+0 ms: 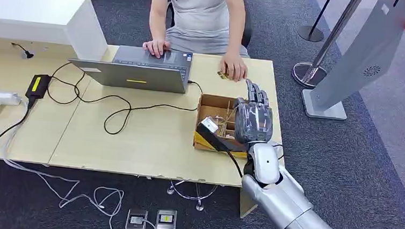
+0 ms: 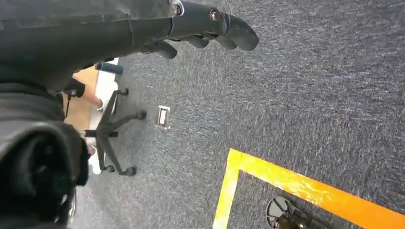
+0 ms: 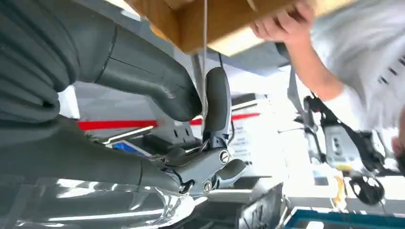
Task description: Pass the card to the sensor for recognition and then transmit it.
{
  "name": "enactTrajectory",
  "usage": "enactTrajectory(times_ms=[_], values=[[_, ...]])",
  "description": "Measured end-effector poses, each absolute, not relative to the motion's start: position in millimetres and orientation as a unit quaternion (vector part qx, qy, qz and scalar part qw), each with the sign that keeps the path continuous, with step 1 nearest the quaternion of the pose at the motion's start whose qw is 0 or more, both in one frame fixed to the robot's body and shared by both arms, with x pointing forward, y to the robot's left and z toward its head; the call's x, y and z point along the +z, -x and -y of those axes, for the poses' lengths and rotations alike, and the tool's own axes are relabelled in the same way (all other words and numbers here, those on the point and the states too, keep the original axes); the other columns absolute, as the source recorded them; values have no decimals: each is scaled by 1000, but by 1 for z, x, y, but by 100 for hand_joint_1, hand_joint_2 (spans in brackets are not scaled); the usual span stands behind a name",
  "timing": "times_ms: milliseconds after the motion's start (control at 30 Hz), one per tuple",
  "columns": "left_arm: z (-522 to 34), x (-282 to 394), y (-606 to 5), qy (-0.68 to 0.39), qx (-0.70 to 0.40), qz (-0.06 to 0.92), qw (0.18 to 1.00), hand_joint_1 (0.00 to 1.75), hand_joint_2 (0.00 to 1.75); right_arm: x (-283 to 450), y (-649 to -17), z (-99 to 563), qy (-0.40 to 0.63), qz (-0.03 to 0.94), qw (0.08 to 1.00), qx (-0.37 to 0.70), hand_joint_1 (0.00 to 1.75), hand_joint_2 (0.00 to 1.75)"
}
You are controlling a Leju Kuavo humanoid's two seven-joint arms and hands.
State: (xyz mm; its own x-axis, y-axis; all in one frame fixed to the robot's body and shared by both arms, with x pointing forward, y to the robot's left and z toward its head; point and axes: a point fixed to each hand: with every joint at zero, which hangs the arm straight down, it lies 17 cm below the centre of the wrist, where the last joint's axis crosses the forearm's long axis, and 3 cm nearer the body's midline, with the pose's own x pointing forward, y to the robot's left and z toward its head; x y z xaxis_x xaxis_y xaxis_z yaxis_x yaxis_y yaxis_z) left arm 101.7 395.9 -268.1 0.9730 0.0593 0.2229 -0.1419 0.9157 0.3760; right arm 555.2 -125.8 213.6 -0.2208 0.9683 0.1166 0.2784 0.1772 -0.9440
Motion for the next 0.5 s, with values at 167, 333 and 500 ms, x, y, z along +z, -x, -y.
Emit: enactTrajectory(times_ms=[167, 333, 500], values=[[-395, -268, -102, -198, 51, 106, 973, 0, 0, 243, -552, 114, 475, 675, 385, 413, 175, 175], [-396, -268, -102, -198, 51, 106, 973, 0, 0, 257, -547, 108, 471, 689, 376, 403, 175, 175], [-395, -268, -103, -197, 48, 107, 973, 0, 0, 266, -544, 105, 470, 696, 370, 397, 175, 175]])
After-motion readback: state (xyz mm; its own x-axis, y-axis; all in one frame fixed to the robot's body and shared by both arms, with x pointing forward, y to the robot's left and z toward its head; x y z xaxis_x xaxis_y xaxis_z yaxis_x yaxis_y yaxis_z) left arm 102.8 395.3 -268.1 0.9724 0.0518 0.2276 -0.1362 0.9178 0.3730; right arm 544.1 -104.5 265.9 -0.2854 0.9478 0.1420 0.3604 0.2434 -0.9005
